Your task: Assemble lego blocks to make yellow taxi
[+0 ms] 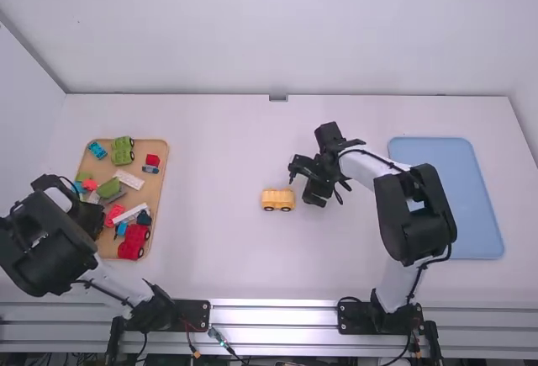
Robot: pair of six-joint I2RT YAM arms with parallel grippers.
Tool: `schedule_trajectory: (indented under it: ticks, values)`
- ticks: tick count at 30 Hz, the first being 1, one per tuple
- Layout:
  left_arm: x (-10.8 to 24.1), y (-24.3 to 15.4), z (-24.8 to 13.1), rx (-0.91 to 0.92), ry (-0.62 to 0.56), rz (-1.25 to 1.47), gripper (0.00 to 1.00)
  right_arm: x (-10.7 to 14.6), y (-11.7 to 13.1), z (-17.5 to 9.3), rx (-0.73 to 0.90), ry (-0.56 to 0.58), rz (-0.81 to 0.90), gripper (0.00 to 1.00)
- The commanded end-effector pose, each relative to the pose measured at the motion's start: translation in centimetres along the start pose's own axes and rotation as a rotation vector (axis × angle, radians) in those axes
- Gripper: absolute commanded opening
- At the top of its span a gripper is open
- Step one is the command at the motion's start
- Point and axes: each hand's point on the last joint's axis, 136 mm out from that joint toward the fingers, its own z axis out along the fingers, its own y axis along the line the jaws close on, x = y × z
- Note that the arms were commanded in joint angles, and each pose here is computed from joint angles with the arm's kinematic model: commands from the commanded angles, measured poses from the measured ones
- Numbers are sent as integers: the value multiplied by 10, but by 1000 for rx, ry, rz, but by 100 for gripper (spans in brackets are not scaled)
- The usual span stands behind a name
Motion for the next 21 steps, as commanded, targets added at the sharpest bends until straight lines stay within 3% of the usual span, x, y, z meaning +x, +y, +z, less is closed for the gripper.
schedule_trajectory:
  ticks: [1,6,10,17,21]
  values:
    - [18,10,11,-35,48,30,23,-12,-5,-13,27,-33,-11,99]
    - [18,6,10,-17,55,24,16,-12,-5,-13,27,-33,-8,99]
    - [24,-17,1,103,115,89,2,-15,-3,-13,16,-49,-9,99]
    - [21,-44,-38,274,96,129,2,-32,0,-14,-11,-142,-21,99]
    - [22,-51,-79,353,40,176,2,-56,-1,-19,-33,-265,8,99]
